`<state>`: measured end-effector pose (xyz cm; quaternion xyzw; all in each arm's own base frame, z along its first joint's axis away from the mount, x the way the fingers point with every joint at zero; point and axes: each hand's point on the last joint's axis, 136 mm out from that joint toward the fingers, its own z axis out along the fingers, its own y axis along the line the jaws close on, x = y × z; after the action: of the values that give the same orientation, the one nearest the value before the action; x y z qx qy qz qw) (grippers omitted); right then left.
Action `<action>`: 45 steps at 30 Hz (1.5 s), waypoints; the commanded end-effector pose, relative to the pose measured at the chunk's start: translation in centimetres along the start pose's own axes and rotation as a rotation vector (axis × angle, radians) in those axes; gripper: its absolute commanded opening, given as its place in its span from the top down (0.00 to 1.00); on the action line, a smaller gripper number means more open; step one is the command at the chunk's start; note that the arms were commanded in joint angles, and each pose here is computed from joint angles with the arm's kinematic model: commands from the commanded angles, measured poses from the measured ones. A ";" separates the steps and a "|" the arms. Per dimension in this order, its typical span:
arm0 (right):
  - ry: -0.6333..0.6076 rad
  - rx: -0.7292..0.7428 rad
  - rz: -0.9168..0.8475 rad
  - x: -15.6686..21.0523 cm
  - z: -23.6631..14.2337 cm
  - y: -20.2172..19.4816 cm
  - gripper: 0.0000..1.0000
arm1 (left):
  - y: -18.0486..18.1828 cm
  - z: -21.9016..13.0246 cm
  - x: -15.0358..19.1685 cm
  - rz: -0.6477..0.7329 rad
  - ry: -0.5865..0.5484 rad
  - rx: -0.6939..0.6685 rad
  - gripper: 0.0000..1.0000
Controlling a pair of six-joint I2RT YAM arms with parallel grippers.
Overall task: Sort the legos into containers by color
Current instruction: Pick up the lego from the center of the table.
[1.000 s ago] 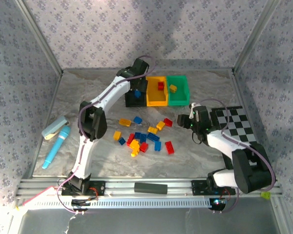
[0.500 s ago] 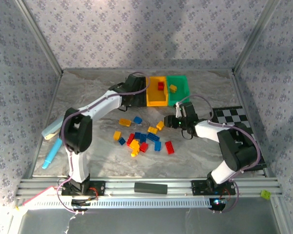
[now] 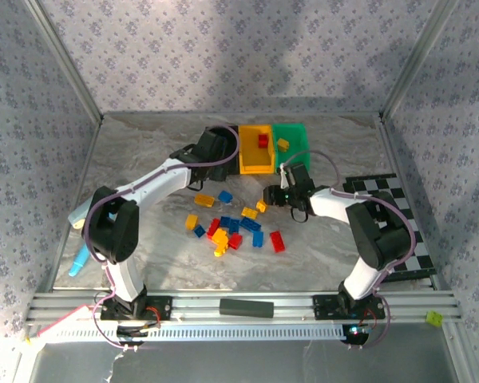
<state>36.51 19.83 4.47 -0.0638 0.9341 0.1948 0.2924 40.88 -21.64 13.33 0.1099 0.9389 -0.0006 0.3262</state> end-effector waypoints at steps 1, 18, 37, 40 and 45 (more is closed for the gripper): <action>0.045 0.073 -0.003 0.9 0.2 -1.7 0.42 | 0.1 -0.5 -0.2 0.032 -0.014 -0.007 0.27; 0.009 -0.009 0.029 -1.2 0.5 -2.5 0.49 | 1.4 -1.3 0.4 0.036 -0.031 -0.023 0.27; -0.032 -0.028 -0.247 -5.0 -1.2 5.2 0.90 | 5.1 -1.5 6.4 -0.024 -0.010 0.002 0.28; -0.062 -0.018 -0.260 -8.1 -1.3 6.2 0.90 | 5.1 -1.3 7.2 -0.024 -0.017 0.016 0.28; -0.083 0.055 -0.261 -12.8 -0.2 6.2 0.87 | 5.0 -1.4 7.3 -0.052 -0.051 0.044 0.28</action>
<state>44.40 26.63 15.92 -0.1719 0.8885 0.1781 0.3863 34.50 -14.27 7.83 0.1063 0.9475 0.0066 0.3015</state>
